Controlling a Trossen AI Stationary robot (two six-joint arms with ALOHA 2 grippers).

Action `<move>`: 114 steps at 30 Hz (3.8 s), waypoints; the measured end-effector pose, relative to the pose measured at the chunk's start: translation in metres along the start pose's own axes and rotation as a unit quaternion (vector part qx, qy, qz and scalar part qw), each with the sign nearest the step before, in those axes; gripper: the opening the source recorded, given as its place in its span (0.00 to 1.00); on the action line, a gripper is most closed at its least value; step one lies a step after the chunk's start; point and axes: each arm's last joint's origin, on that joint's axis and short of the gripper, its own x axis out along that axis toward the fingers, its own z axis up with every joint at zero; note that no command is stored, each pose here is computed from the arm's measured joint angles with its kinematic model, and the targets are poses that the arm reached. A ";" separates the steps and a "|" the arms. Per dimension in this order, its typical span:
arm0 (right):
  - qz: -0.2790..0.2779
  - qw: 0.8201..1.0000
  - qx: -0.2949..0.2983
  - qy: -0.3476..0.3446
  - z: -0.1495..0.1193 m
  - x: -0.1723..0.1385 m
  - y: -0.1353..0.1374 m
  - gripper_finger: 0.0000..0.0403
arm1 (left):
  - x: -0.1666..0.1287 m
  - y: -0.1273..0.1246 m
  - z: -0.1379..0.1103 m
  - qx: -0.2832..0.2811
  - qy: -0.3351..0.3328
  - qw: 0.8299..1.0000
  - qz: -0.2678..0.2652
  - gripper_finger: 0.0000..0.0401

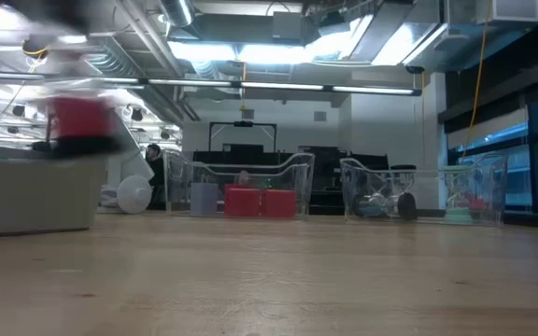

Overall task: Pick & Place Office items
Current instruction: Put the red hourglass into the right transparent bin

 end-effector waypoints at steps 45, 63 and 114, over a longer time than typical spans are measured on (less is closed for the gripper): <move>-0.118 0.910 -0.362 -0.163 0.033 0.026 0.012 0.72 | -0.002 0.032 0.156 0.030 -0.422 0.902 0.087 0.53; -0.080 0.878 -0.433 -0.188 0.047 0.044 0.033 0.92 | 0.006 0.040 0.164 0.038 -0.440 0.896 0.038 0.53; -0.097 0.931 -0.313 -0.161 0.060 0.052 0.015 0.53 | 0.001 0.056 0.159 -0.019 -0.362 0.910 0.201 0.75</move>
